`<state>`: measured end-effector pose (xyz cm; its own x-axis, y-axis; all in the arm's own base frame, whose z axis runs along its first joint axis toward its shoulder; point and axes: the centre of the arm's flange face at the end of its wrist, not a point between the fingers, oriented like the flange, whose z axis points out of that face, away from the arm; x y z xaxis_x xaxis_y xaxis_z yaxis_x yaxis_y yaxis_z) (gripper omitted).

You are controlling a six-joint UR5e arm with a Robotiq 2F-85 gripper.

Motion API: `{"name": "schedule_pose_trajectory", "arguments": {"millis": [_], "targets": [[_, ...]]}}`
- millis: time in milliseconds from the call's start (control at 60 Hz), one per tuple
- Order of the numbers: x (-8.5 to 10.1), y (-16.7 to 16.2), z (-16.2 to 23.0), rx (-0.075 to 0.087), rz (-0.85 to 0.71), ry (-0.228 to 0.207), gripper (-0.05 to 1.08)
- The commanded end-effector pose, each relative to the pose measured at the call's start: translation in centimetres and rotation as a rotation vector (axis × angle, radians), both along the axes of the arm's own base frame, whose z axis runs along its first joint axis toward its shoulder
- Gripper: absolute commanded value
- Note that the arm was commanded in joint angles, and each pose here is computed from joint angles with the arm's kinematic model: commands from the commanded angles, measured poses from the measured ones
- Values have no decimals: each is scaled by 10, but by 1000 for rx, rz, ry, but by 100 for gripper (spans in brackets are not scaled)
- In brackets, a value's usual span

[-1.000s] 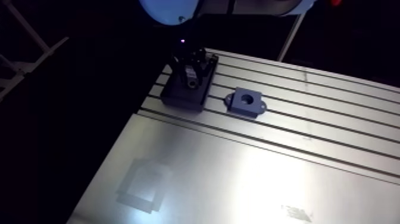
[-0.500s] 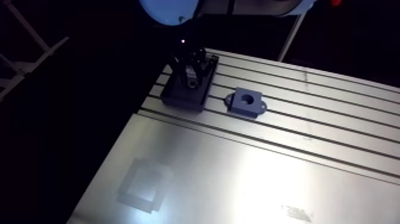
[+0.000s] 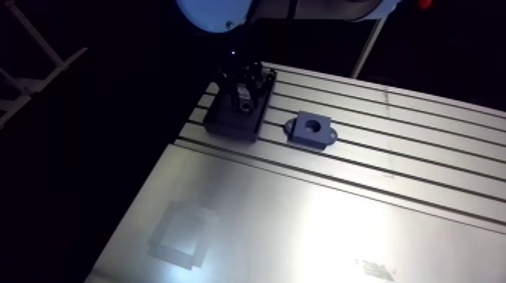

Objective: Pick up the bearing and press it into the housing until flush.

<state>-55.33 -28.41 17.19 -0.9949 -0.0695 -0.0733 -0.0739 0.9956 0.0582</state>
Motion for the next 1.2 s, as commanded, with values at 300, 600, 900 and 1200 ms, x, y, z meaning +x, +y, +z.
{"name": "schedule_pose_trajectory", "arguments": {"millis": [300, 600, 900, 1200], "targets": [[0, 0, 15, -9, 6, 23, 65], [-1, 6, 50, -19, 1, 52, 70], [4, 40, 87, -17, -16, 33, 76], [6, 90, 115, -18, -36, 23, 80]]}}
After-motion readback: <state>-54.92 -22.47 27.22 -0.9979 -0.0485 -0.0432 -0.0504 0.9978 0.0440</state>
